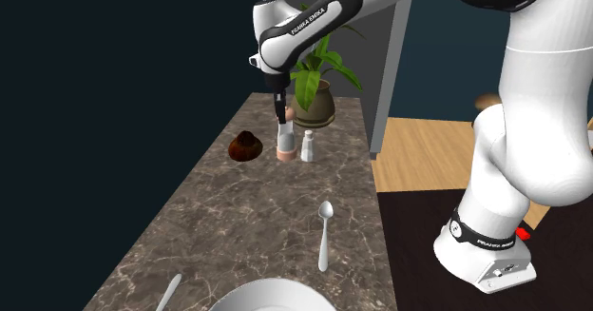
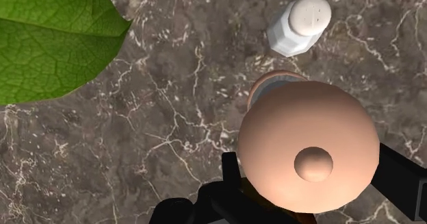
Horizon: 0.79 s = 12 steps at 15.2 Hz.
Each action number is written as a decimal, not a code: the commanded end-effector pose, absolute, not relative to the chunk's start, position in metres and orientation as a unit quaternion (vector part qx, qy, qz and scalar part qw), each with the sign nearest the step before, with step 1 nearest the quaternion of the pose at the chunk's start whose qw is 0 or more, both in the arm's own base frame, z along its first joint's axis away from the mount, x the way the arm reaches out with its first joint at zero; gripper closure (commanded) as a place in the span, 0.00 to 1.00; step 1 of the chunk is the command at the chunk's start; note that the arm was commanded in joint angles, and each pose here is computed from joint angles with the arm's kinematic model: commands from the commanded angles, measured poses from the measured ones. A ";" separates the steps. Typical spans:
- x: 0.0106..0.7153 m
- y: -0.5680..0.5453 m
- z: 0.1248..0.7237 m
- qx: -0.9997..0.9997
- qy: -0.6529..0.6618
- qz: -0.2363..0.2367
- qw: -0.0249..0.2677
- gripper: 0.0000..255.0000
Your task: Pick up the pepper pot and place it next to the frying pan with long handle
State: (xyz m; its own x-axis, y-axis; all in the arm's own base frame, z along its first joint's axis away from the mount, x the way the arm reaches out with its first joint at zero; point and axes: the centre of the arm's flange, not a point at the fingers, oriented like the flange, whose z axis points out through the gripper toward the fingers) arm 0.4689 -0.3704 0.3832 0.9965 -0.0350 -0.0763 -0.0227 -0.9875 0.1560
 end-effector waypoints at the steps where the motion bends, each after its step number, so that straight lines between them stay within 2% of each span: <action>1: 0.469 -0.370 0.391 0.996 -0.015 -0.039 0.078 1.00; 12: 0.469 -0.370 0.449 0.996 -0.014 -0.039 0.078 1.00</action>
State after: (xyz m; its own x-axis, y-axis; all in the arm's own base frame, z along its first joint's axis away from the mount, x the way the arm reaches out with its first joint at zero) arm 0.4679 -0.3696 0.4438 0.9965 -0.0350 -0.0760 -0.0228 -0.9875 0.1562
